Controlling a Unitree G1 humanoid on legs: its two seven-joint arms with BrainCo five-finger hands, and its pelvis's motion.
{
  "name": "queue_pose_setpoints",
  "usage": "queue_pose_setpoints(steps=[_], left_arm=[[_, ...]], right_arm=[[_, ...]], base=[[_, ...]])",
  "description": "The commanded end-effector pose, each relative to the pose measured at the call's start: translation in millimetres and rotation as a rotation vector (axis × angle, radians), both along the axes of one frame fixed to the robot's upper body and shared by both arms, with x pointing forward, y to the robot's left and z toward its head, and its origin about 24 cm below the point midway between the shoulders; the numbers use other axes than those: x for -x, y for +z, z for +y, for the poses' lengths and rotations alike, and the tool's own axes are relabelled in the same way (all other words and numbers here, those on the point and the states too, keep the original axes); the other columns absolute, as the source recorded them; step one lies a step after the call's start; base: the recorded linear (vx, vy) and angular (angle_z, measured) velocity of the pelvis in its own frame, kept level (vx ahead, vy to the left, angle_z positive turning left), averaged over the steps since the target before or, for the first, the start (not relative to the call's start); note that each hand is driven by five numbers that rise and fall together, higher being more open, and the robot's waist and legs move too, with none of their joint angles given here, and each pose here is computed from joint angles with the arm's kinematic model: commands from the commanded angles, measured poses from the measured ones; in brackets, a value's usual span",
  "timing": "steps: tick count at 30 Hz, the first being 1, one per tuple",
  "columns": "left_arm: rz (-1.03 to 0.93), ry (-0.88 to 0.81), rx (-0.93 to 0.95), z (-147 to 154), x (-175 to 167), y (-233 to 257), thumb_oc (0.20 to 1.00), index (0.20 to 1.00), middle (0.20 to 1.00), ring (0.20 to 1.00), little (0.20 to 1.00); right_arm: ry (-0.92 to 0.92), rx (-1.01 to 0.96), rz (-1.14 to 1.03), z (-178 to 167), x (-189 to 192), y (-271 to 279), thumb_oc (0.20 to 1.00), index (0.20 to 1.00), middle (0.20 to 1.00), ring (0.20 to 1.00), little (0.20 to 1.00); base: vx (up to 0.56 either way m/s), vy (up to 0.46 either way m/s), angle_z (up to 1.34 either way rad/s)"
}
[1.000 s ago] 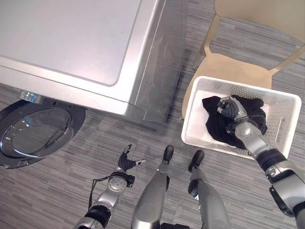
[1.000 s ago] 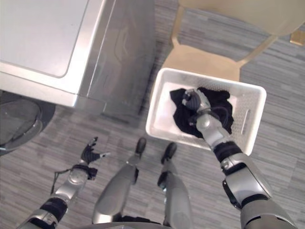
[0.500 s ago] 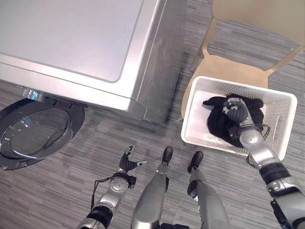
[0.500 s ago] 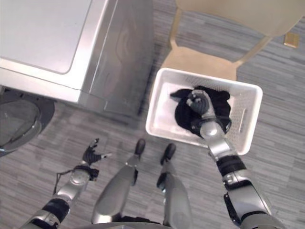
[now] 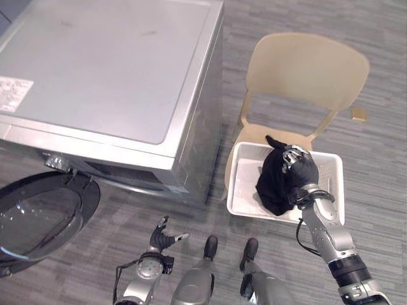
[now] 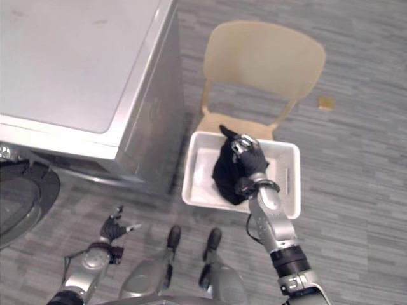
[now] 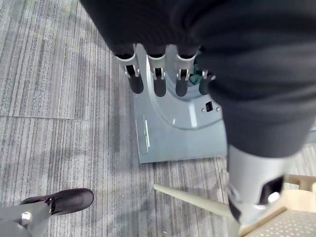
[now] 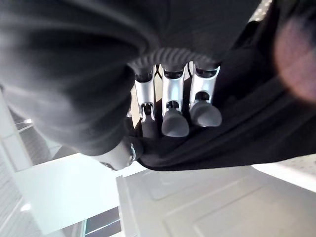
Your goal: Grab the laundry basket,head to the washer,open it,put in the laundry and shut it.
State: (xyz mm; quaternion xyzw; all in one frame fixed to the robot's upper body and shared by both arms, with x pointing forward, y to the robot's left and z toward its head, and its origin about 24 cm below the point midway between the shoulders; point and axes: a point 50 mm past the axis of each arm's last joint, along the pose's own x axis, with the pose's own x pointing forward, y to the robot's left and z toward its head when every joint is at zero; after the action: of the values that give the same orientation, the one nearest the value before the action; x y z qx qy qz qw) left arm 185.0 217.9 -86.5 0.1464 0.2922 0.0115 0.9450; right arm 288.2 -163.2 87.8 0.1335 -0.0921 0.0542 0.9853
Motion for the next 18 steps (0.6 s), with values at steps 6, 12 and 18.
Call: queue_pose_setpoints(steps=[6,12,18], left_arm=[[0.030,0.053,-0.002,14.5,23.9,-4.3,1.000,1.000,1.000,1.000,1.000],[-0.052,0.041,-0.025,13.6,3.5,8.4,1.000,1.000,1.000,1.000,1.000],[-0.111,0.028,-0.040,11.2,-9.4,17.7,1.000,1.000,1.000,1.000,1.000]], right_arm=[[0.202,-0.079,-0.183,25.0,25.4,30.2,0.200,0.200,0.200,0.200,0.200],[0.208,-0.094,-0.282,31.1,24.4,50.8,0.200,0.200,0.200,0.200,0.200],[0.135,-0.081,-0.432,26.0,24.2,81.7,0.200,0.200,0.200,0.200,0.200]], base=[[0.02,0.053,-0.11],[-0.19,-0.021,-0.10],[-0.18,-0.227,0.66]])
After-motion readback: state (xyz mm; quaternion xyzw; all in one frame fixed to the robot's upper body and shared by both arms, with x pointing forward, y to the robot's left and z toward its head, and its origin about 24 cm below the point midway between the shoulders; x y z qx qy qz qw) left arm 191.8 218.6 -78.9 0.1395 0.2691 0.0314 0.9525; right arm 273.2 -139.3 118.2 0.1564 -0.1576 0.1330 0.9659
